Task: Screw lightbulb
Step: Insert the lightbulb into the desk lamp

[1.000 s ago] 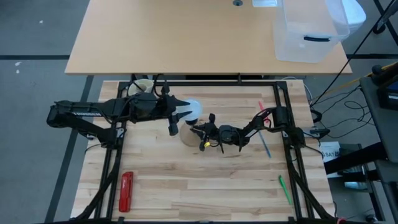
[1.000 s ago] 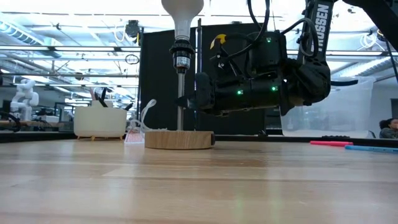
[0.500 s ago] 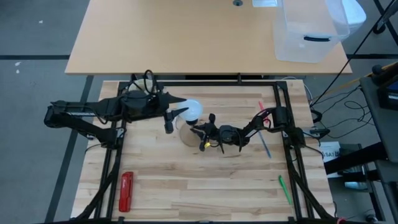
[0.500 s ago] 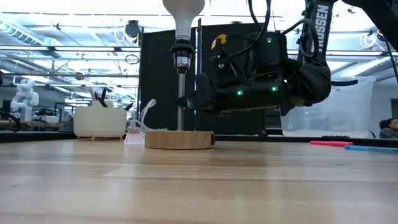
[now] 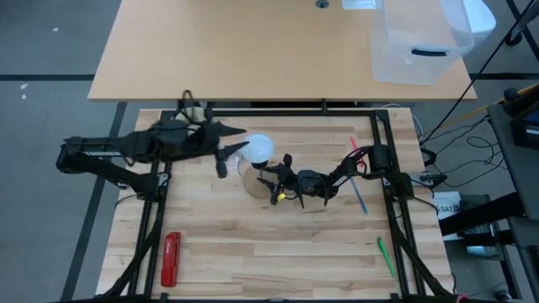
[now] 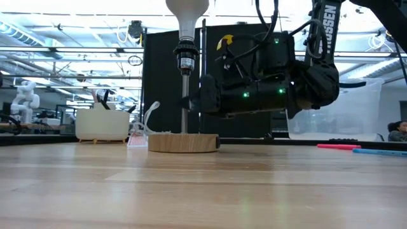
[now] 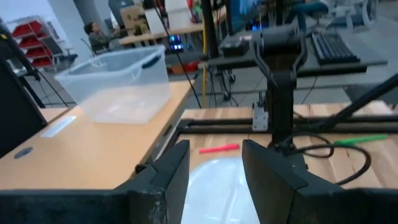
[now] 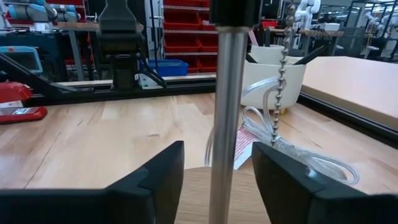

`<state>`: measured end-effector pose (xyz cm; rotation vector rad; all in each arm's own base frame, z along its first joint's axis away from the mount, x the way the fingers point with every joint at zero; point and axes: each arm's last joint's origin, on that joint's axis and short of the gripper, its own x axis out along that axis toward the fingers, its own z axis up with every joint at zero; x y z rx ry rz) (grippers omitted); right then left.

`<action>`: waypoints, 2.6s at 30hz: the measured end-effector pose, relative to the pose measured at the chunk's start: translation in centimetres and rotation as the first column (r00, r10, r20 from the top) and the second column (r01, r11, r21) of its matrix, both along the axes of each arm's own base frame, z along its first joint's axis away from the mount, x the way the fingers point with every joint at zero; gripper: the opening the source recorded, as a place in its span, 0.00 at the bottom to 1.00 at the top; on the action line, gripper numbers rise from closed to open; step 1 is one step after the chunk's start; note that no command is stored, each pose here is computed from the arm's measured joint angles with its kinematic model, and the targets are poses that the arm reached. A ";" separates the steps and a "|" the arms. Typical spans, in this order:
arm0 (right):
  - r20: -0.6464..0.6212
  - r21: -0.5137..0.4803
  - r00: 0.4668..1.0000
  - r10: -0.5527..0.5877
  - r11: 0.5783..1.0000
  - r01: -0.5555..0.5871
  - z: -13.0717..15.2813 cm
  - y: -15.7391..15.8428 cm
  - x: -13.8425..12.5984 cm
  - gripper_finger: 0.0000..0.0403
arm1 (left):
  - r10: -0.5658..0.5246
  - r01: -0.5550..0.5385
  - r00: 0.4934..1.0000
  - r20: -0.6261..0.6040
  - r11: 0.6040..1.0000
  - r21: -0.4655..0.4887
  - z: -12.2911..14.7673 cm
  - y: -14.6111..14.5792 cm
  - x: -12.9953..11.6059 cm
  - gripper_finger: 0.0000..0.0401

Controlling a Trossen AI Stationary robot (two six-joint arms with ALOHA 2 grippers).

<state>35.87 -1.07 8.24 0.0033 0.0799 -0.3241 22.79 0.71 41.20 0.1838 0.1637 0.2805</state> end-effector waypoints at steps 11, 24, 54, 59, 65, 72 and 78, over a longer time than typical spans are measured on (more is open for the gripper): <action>0.005 -0.033 1.000 -0.028 0.999 0.029 1.6 -0.1 -1.6 0.47 | 0.026 -0.026 0.998 0.061 1.000 0.004 0.6 -1.1 -4.4 0.30; -0.061 -0.082 0.996 -0.063 0.995 0.058 5.6 0.9 -7.6 0.34 | 0.073 -0.072 0.994 0.076 0.997 -0.012 -4.4 -1.1 -5.9 0.09; 0.072 -0.313 0.990 -0.118 0.940 0.135 14.1 -1.2 -4.2 0.00 | -0.028 0.023 0.951 0.307 1.000 0.019 -14.4 -2.3 -3.9 0.00; 0.097 -0.335 0.989 -0.110 0.932 0.137 15.2 -0.9 -3.6 0.00 | -0.095 0.088 0.931 0.354 0.996 0.035 -14.0 -2.0 -3.9 0.00; 0.115 -0.333 0.983 -0.143 0.927 0.173 15.8 -1.0 -3.4 0.00 | -0.108 0.111 0.924 0.367 0.994 0.013 -13.9 -1.5 -3.9 0.00; 0.124 -0.346 0.981 -0.152 0.920 0.186 16.1 -1.0 -3.5 0.00 | -0.145 0.149 0.929 0.342 0.989 0.014 -14.4 -1.1 -3.3 0.00; 0.122 -0.363 0.978 -0.168 0.910 0.202 16.2 -1.1 -3.5 0.00 | -0.134 0.137 0.935 0.328 0.990 0.015 -14.9 -0.8 -2.6 0.00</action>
